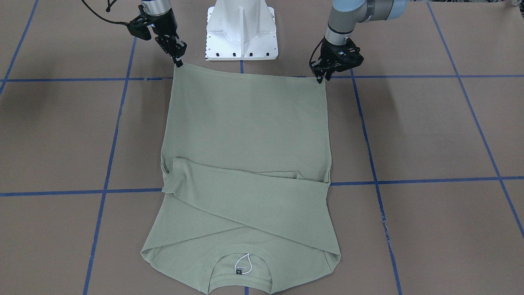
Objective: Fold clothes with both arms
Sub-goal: 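Grasp both hem corners with the left and right grippers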
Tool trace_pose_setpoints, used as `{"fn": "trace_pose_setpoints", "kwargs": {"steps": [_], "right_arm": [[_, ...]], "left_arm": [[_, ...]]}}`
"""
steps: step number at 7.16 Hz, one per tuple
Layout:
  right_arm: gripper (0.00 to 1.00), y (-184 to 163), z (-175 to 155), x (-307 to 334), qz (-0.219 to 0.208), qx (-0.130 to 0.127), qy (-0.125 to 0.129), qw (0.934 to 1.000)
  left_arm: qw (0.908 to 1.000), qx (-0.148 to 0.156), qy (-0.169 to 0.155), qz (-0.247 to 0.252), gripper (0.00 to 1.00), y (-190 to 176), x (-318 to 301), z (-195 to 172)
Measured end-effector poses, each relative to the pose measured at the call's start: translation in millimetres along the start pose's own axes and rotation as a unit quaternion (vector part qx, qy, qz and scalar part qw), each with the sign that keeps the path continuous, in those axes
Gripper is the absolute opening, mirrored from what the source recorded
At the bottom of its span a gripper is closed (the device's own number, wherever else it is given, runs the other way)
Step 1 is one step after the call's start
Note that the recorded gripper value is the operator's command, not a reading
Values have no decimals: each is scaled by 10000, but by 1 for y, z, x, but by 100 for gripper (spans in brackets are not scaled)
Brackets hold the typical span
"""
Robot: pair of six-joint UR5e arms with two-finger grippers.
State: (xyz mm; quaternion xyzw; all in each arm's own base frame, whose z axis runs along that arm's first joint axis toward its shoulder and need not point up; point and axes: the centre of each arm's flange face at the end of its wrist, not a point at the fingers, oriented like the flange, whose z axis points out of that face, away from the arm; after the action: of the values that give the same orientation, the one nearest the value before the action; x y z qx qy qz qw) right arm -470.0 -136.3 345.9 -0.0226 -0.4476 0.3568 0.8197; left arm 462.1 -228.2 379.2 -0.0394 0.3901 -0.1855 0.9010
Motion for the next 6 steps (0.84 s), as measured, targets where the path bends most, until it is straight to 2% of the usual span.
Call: {"fn": "trace_pose_setpoints", "kwargs": {"steps": [2, 3, 6], "right_arm": [[0, 0, 0, 0, 2, 3, -1, 10000], [0, -1, 0, 0, 4, 4, -2, 10000], [0, 0, -1, -1, 9, -2, -12, 10000]], "left_arm": [[10000, -9, -4, 12, 9, 2, 0, 0], [10000, -13, -10, 17, 0, 2, 0, 1], [10000, -31, 20, 25, 0, 3, 1, -2]]}}
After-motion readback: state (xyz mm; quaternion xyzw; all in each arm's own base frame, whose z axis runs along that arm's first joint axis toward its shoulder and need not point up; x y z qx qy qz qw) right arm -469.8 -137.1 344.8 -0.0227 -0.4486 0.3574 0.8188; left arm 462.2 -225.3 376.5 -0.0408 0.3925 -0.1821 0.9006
